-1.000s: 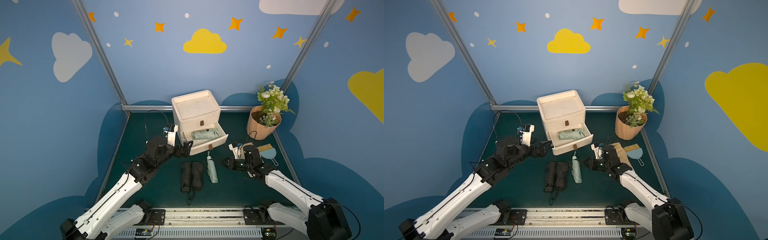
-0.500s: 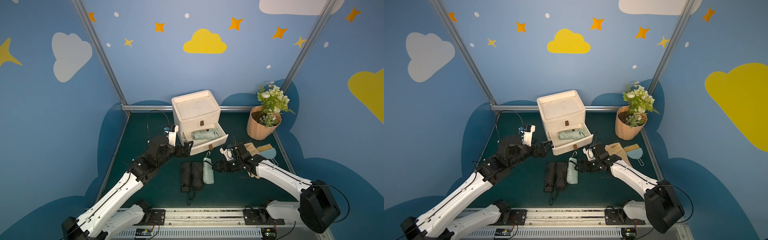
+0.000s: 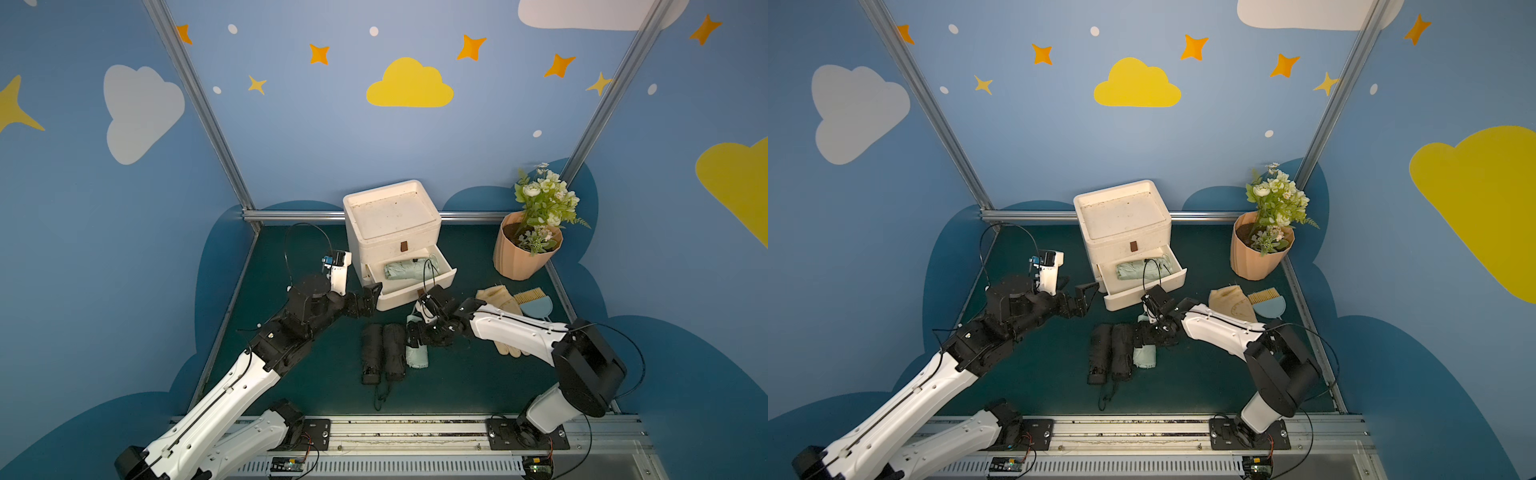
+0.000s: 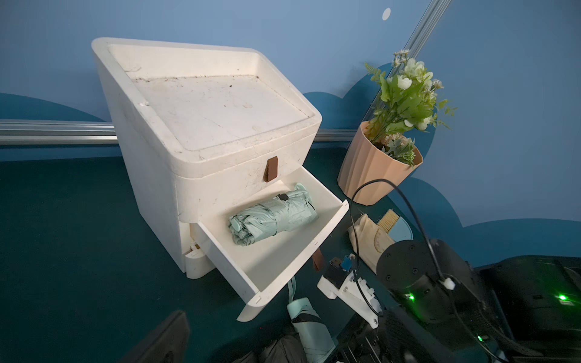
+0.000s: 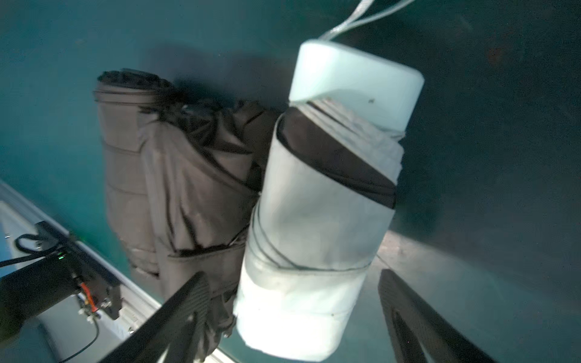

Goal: Place the umbrella in the drawer by color
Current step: Pick up the umbrella from the center of the board.

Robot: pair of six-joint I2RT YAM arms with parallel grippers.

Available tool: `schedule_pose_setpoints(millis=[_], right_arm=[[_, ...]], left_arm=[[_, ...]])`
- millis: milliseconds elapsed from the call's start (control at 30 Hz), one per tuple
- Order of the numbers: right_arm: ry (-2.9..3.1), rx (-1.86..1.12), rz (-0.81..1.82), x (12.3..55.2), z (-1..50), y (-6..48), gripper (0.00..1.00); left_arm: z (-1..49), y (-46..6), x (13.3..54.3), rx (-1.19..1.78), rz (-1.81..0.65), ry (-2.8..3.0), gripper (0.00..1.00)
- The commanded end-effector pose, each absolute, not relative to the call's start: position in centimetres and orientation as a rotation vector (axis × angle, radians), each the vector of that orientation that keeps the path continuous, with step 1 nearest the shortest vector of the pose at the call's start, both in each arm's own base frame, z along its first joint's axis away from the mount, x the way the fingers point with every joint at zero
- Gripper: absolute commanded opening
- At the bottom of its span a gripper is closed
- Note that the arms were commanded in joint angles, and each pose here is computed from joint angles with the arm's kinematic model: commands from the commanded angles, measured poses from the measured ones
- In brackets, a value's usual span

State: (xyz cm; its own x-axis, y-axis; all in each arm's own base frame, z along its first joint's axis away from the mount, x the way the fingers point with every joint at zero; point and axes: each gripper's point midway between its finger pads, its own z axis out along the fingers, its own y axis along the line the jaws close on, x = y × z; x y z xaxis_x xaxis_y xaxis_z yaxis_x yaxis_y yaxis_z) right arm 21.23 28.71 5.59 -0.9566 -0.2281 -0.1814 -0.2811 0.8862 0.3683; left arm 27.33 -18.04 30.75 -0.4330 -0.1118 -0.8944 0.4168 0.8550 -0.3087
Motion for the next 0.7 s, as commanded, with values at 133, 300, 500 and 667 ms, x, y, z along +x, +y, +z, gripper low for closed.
schedule_pose_setpoints(millis=[133,300,500,667], right_arm=[[3.026,-0.514,0.172,20.5,2.8,25.4,0.77],[3.042,-0.552,-0.024,20.5,2.4,22.9,0.73],[3.047,-0.664,-0.147,20.5,1.8,22.0,0.76],[3.06,-0.751,-0.158,20.3,0.7,23.1,0.77]], left_arm=[[30.4,-16.6,26.8,0.213,-0.548,1.93,1.0],[30.0,-16.7,26.9,0.214,-0.543,1.942,1.0],[29.8,-17.0,27.2,0.218,-0.543,1.952,1.0],[29.8,-16.9,27.2,0.213,-0.54,1.953,1.0]])
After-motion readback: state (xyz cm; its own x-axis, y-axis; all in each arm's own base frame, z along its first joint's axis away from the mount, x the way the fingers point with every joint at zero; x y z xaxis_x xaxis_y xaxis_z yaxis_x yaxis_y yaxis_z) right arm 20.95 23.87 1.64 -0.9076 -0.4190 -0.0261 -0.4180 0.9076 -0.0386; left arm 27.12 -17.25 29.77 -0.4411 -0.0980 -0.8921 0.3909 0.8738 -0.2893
